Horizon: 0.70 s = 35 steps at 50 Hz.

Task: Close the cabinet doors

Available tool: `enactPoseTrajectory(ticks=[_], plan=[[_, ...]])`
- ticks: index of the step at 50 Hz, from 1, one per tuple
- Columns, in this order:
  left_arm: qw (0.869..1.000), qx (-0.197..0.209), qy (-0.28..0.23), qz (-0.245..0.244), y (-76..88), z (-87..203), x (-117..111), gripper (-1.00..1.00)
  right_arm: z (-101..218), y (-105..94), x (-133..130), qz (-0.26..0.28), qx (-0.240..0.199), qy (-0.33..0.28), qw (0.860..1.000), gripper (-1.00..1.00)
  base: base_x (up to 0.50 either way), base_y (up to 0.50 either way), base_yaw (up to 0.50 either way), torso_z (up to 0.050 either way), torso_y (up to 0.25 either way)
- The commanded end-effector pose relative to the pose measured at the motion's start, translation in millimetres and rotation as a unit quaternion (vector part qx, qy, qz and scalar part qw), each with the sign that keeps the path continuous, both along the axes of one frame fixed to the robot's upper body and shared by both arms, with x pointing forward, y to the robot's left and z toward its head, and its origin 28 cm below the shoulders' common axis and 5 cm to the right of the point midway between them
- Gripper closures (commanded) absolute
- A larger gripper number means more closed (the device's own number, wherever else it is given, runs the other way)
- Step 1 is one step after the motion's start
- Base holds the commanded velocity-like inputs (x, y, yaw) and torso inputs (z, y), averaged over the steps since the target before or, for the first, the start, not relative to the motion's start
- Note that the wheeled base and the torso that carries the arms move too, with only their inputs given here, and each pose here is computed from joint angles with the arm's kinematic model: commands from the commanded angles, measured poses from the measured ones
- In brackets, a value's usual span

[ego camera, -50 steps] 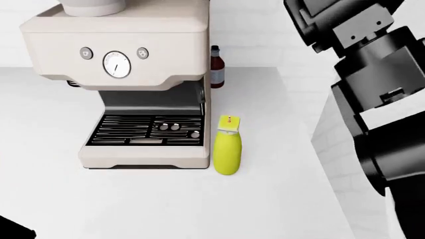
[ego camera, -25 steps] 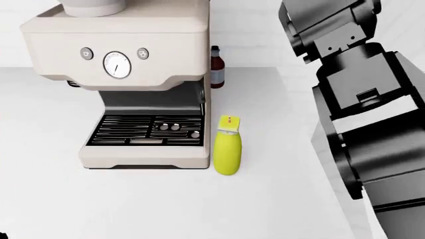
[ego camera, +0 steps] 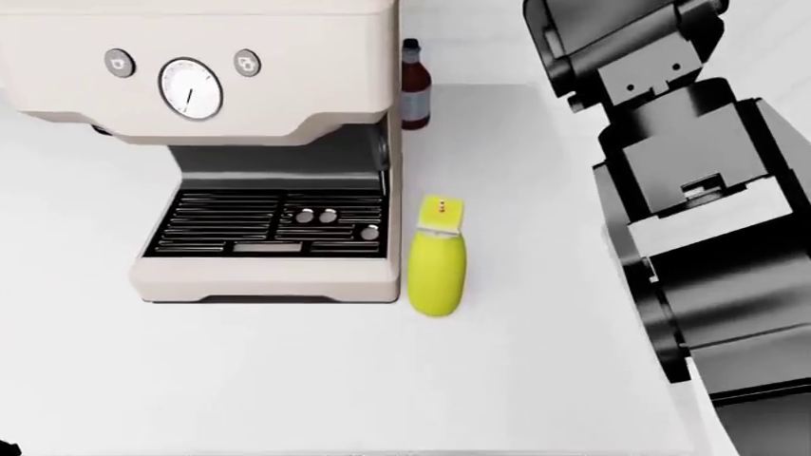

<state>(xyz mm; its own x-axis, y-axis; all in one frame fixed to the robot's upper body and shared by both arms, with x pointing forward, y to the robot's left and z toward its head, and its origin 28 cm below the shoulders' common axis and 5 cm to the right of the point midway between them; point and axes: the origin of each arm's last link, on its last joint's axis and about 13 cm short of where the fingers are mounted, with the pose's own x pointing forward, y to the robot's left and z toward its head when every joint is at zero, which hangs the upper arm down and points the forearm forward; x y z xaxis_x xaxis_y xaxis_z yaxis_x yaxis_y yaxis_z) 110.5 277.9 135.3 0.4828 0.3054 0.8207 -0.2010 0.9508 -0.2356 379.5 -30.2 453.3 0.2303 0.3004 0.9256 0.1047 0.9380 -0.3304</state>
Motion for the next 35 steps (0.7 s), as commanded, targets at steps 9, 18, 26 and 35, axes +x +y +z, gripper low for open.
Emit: enactPoseTrajectory(ticks=[9,18,26,35], plan=[[1.0,0.002,0.004,-0.001,0.3,-1.2,0.2,-1.0,-77.6,-26.9,46.2,-0.099,-0.071,0.173,0.977,-1.0,0.0,0.0,0.0,0.026,-0.222],[1.0,0.003,0.005,-0.002,-0.1,-2.3,-0.3,-1.0,-82.3,-26.7,47.2,-0.096,-0.076,0.18,0.976,-1.0,0.0,0.0,0.0,0.026,-0.222],[1.0,0.002,0.006,-0.003,0.2,-2.1,-0.3,-1.0,-83.4,-26.9,47.4,-0.096,-0.077,0.182,0.976,-1.0,0.0,0.0,0.0,0.026,-0.223],[1.0,-0.011,0.006,0.002,1.2,-2.4,1.0,-1.0,-86.5,-27.3,48.0,-0.094,-0.076,0.185,0.975,-1.0,0.0,0.0,0.0,0.023,-0.189]])
